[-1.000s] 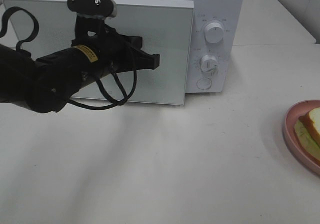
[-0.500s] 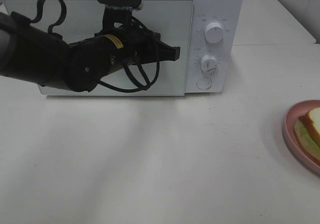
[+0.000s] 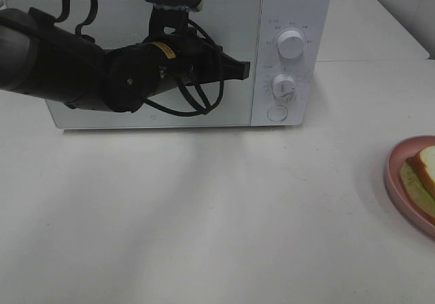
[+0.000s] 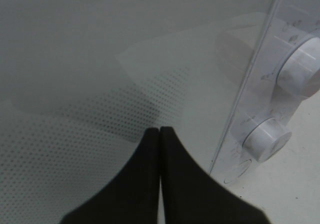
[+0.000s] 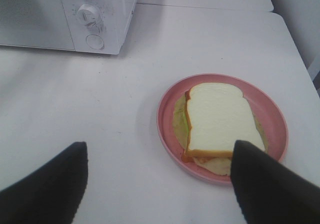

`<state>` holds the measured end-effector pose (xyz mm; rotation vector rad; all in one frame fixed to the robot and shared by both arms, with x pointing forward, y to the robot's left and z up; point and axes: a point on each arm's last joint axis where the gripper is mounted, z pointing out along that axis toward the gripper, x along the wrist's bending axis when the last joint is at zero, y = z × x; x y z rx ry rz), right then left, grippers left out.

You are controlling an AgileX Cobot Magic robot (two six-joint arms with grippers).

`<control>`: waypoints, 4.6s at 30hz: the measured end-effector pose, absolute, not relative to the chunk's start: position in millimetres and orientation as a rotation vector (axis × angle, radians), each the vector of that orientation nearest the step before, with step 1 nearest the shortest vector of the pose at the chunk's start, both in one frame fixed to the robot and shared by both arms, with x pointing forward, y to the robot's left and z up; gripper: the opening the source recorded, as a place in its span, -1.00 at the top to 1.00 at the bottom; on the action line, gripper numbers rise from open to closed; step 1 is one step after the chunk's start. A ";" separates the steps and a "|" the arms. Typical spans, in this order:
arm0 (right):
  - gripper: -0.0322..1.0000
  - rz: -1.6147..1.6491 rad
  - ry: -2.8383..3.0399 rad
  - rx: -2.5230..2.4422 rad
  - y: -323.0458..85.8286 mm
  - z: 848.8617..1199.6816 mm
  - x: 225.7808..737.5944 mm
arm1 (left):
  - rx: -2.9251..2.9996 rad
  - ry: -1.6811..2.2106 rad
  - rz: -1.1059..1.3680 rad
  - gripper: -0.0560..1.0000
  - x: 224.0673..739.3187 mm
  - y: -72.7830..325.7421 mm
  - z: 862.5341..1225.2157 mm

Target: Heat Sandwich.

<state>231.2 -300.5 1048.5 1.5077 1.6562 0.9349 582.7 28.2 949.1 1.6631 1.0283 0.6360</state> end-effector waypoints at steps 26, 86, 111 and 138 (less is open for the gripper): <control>-0.54 0.935 1.656 1.509 -300.5 1048.5 231.2 | 1.725 1.104 0.563 0.89 557.5 47.2 958.1; -0.54 0.935 1.656 1.509 -300.5 1048.5 231.2 | 2.006 2.060 0.241 -0.94 403.8 304.1 1080.0; -0.54 0.935 1.656 1.509 -300.5 1048.5 231.2 | 1.598 1.649 0.882 -0.94 244.5 298.8 1056.4; -0.54 0.936 1.655 1.510 -300.5 1048.5 231.2 | 1.527 1.575 0.962 -0.94 230.7 298.5 1055.2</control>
